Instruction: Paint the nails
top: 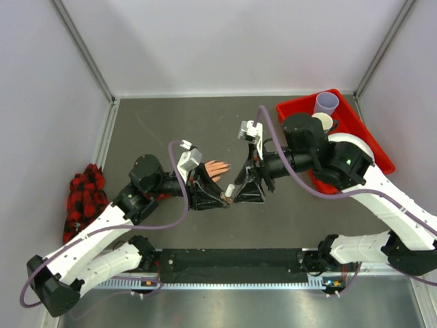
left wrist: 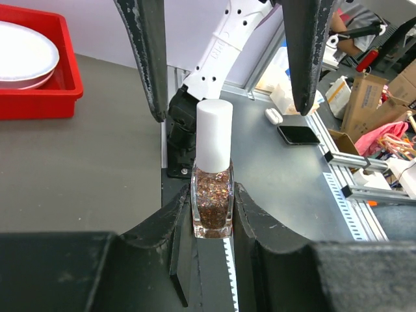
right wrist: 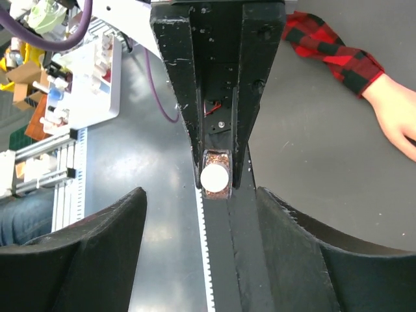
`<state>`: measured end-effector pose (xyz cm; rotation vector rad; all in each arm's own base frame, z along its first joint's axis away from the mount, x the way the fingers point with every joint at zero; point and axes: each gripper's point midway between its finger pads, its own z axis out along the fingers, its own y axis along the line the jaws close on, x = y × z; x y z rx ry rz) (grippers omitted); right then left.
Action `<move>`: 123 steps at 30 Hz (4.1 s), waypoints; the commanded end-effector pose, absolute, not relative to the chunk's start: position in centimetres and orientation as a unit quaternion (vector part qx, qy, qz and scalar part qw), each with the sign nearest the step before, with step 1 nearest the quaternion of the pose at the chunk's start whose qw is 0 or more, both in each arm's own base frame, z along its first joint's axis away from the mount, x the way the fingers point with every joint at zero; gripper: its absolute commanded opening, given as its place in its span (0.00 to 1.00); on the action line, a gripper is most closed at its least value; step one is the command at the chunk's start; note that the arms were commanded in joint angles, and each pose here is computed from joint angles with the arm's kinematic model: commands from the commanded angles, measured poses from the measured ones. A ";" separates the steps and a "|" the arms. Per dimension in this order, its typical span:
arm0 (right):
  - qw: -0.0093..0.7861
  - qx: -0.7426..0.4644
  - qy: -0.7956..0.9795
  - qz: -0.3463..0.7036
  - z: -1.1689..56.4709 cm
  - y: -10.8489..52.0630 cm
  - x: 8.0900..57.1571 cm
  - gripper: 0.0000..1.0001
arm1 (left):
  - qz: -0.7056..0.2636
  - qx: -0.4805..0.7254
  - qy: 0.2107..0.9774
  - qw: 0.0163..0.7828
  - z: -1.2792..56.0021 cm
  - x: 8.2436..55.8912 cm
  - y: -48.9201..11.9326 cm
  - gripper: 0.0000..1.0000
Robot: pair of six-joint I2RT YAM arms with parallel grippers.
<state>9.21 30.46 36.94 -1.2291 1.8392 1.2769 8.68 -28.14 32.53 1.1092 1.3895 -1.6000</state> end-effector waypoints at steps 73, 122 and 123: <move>0.290 -0.494 0.638 0.514 38.0 31.3 7.8 0.56 | -0.620 0.455 0.508 0.388 34.7 7.6 -27.4 0.00; 0.396 -0.046 0.876 0.272 29.5 36.1 16.5 0.00 | -0.406 0.296 0.617 0.606 33.6 21.5 -26.7 0.00; 0.395 -0.048 0.874 0.279 29.8 36.1 16.3 0.00 | -0.408 0.298 0.619 0.602 33.3 21.3 -26.6 0.00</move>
